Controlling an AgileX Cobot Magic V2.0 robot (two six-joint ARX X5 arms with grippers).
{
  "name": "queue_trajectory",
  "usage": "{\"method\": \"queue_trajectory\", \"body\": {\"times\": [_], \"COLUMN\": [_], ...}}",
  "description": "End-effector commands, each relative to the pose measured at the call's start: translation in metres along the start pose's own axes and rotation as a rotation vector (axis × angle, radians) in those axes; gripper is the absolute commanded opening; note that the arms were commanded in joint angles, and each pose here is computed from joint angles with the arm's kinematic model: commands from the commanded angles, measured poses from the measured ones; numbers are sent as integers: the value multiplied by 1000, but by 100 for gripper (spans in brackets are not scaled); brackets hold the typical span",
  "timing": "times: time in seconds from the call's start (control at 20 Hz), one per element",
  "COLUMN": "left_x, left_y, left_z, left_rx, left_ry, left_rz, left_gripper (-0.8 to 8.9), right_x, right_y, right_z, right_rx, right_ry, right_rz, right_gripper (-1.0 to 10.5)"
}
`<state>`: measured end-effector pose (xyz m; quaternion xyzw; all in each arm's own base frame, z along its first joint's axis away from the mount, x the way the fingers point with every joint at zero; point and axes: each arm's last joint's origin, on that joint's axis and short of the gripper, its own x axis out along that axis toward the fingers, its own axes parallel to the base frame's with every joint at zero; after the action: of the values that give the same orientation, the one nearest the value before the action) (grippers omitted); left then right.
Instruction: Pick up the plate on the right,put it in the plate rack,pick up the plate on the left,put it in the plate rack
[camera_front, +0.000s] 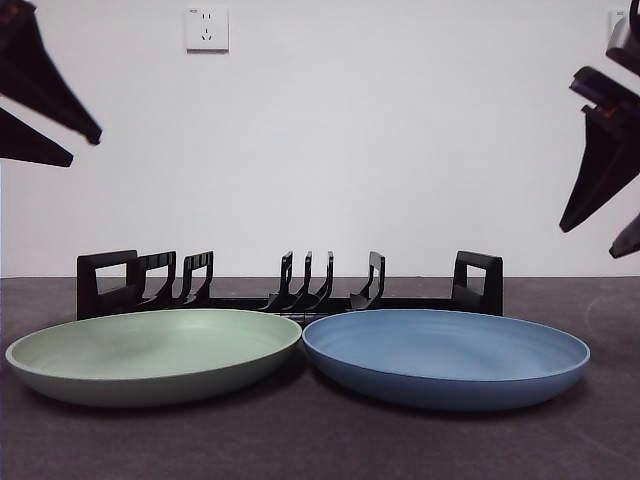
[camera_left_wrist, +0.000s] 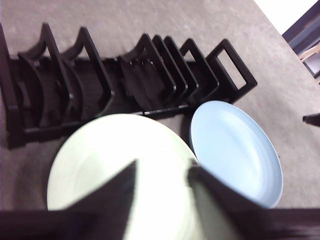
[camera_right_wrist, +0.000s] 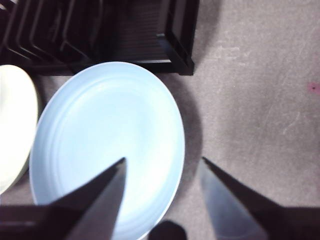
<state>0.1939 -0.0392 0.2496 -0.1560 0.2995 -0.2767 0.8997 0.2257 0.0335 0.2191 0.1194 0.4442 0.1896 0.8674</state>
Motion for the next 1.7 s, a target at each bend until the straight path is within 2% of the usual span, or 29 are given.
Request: {"method": "queue_trajectory", "body": {"times": [0.05, 0.15, 0.3, 0.45, 0.7, 0.75, 0.9, 1.1, 1.35, 1.45, 1.6, 1.7], "left_x": [0, 0, -1, 2, 10, 11, 12, 13, 17, 18, 19, 20], "left_y": [-5, -13, -29, -43, -54, -56, -58, -63, -84, -97, -121, -138], "left_z": [5, 14, 26, 33, 29, 28, 26, 21, 12, 6, -7, -18], "left_rx": [47, 99, 183, 254, 305, 312, 327, 397, 630, 804, 1096, 1287], "left_ry": [-25, -32, -38, -29, 0, 9, 22, 55, 89, 93, 93, 93], "left_rz": [-18, -35, 3, 17, 26, 24, 14, -8, -103, -115, -85, -55], "left_gripper": [284, 284, 284, 284, 284, 284, 284, 284, 283, 283, 283, 283], "right_x": [8, 17, 35, 52, 79, 84, 87, 81, 48, 31, 13, 3], "right_y": [-2, -6, -13, -15, -16, -17, -19, -16, -1, 7, 18, 31], "right_z": [2, 2, 0, -4, -11, -13, -15, -11, 3, 11, 30, 43], "right_rx": [-13, -1, 21, 26, 42, 52, 71, 88, 93, 87, 96, 60], "right_ry": [8, 37, 88, 137, 201, 218, 233, 204, 81, 42, 81, 87], "right_rz": [2, -1, -3, 2, 9, 6, -4, -5, 22, 30, 25, 39], "right_gripper": [279, 278, 267, 213, 212, 192, -3, -16, -16, -16, -16, -16]}}
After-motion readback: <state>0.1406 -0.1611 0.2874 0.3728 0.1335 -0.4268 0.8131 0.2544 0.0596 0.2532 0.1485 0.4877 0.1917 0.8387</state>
